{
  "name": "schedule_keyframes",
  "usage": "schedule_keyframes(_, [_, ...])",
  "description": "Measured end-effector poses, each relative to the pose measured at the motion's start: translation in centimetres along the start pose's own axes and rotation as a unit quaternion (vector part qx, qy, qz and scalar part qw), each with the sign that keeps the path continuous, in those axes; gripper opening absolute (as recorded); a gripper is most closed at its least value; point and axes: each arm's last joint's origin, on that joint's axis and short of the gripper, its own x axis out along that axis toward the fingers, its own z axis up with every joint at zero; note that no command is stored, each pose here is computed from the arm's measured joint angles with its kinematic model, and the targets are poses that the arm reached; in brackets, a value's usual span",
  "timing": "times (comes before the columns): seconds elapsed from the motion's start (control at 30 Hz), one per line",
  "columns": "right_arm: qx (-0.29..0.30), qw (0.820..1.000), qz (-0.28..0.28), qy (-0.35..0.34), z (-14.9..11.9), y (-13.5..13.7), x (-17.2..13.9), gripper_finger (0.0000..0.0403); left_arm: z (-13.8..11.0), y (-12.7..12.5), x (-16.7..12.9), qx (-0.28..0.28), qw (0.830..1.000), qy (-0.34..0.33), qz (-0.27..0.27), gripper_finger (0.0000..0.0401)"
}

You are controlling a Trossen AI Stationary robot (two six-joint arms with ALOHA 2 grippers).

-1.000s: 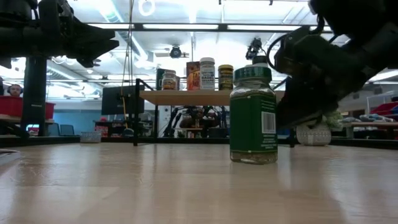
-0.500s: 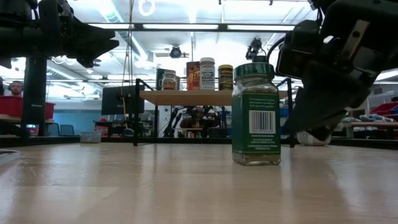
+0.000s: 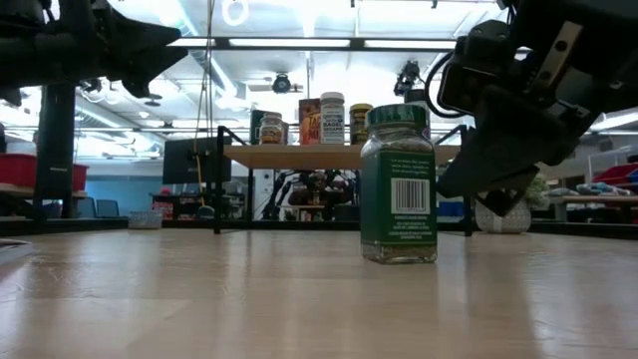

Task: Shelf spices
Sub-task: Put the green seasoning on the shelf

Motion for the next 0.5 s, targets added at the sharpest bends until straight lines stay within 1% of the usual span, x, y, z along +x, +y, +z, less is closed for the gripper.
schedule_keyframes(0.1, [0.000,1.000,0.000,0.000,0.0,0.0,0.0,0.0000,0.0,0.0,0.0,-0.002,1.000,0.001,0.000,0.0214])
schedule_keyframes(0.27, [0.000,1.000,-0.003,-0.003,0.0,0.0,0.0,0.0000,0.1,0.0,0.1,-0.064,0.998,0.007,-0.001,0.0214])
schedule_keyframes(0.33, [0.005,1.000,-0.002,-0.002,0.0,0.0,0.0,0.0000,0.1,-0.1,0.3,-0.074,0.997,0.036,-0.011,0.0213])
schedule_keyframes(0.43, [0.023,0.999,0.020,0.016,-0.1,0.1,0.0,0.0000,0.2,-0.4,0.8,-0.084,0.992,0.095,-0.017,0.0207])
schedule_keyframes(0.5, [0.027,0.999,0.032,0.027,-0.2,0.3,0.0,0.0000,0.4,-0.7,1.3,-0.090,0.988,0.120,-0.021,0.0200])
